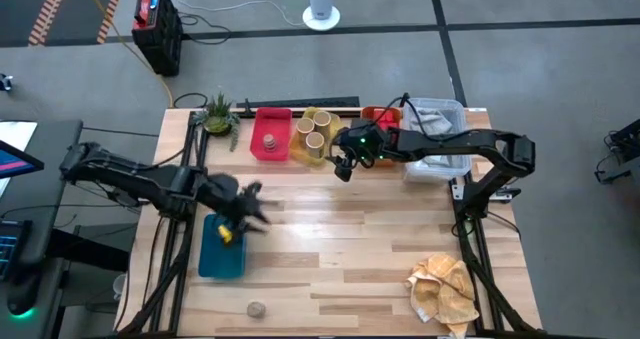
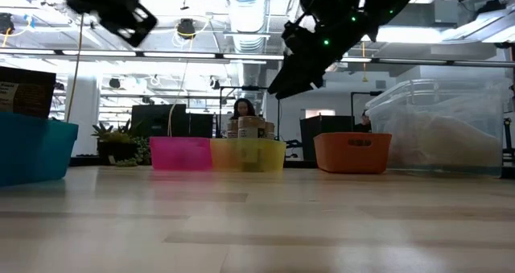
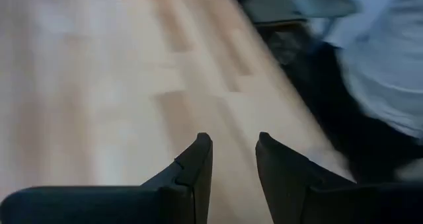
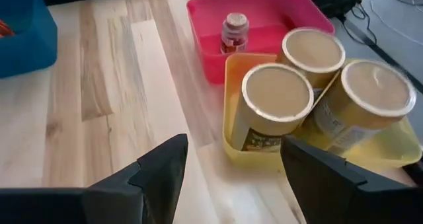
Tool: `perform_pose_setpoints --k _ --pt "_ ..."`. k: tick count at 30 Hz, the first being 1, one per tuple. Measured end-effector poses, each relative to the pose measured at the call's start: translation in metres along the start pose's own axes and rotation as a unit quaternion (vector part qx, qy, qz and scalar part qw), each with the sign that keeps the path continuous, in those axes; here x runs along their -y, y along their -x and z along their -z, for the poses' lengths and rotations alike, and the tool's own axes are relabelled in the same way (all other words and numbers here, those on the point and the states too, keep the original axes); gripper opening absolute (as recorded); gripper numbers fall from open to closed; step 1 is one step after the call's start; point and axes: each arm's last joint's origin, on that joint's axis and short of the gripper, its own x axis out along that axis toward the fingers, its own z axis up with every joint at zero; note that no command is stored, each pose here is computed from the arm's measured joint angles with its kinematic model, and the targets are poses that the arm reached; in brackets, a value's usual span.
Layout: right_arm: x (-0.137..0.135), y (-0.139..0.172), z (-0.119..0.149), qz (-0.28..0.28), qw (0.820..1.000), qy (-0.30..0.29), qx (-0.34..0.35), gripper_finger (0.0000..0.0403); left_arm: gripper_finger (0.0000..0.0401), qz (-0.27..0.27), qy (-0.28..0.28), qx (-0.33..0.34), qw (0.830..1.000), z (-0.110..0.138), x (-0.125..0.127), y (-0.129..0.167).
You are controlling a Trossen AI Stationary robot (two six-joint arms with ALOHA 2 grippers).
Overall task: Sort spices by type
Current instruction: Put the brown seasoning bottle into the red bin
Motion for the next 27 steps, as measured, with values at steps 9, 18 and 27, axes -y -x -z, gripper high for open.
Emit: perform_pose_setpoints --k 9,18,27 --pt "-0.014 -0.003 0.014 -0.018 0.999 -0.031 0.011 0.0276 0.011 0.034 0.008 -0.036 0.999 0.011 0.054 -0.022" --pt "-0.038 0.0 0.011 0.023 0.998 -0.041 0.038 0.0276 0.011 0.012 0.002 -0.065 0.998 0.021 0.117 -0.055" --pt "-0.073 0.008 0.015 0.037 0.998 -0.026 0.048 0.0276 0.0138 0.008 0.027 -0.111 0.993 0.011 0.167 -0.09"
